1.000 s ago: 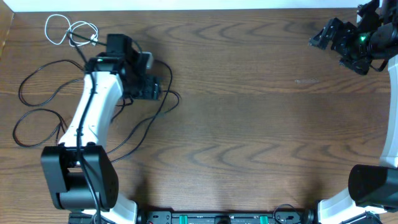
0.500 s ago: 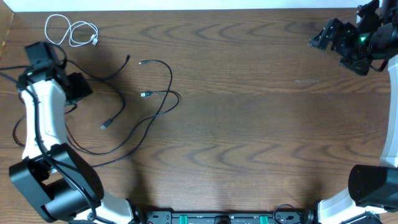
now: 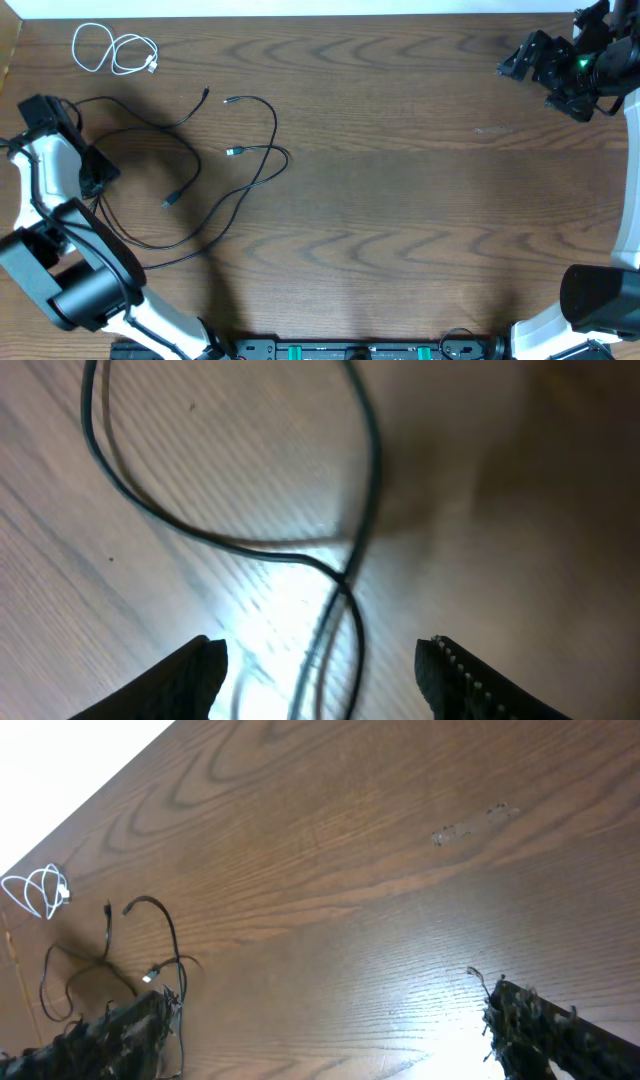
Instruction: Untangle cables
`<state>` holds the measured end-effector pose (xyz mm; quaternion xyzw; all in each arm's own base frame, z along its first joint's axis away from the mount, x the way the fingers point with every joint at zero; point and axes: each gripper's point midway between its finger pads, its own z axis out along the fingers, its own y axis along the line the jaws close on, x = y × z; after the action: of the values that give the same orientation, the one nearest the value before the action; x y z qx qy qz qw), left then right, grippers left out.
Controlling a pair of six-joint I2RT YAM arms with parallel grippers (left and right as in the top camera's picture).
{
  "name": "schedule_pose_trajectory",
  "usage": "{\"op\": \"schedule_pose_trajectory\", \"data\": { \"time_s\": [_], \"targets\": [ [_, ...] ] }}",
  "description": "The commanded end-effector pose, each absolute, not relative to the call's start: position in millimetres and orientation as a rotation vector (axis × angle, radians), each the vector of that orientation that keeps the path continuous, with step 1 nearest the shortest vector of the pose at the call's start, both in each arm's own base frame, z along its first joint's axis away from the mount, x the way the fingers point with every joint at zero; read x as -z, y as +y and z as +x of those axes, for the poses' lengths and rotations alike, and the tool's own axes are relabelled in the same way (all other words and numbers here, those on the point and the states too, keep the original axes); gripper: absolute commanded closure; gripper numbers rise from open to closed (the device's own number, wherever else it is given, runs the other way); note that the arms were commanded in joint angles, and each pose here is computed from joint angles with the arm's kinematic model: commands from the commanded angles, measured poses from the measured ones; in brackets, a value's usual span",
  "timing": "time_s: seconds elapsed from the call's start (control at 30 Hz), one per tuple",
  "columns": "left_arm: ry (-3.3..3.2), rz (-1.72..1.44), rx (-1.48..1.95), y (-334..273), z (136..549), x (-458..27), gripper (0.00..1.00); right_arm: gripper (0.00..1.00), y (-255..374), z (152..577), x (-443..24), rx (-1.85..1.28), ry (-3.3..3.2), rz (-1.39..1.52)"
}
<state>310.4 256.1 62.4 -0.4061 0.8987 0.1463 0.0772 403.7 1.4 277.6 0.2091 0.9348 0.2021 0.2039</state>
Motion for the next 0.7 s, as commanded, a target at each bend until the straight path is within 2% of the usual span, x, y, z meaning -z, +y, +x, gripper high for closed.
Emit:
{"op": "schedule_pose_trajectory", "data": {
  "time_s": [0.0,0.37,0.5,0.67],
  "targets": [
    [2.775,-1.179,-0.431,258.3,304.7,-43.4,0.34,0.01,5.6,402.5,-286.9,-0.565,2.591,0.534],
    [2.867,-1.213,-0.384,255.3,299.5,1.4,0.35,0.01,5.4,403.0,-287.1,-0.565,2.589,0.533],
    [2.861,-1.246,-0.401,263.5,293.3,5.7,0.51,0.01,5.5,402.9,-287.1,-0.565,2.589,0.533],
    [2.811,-1.3,-0.409,280.0,287.3,5.2,0.76,0.01,5.5,403.0,-287.2,-0.565,2.589,0.532]
  ]
}}
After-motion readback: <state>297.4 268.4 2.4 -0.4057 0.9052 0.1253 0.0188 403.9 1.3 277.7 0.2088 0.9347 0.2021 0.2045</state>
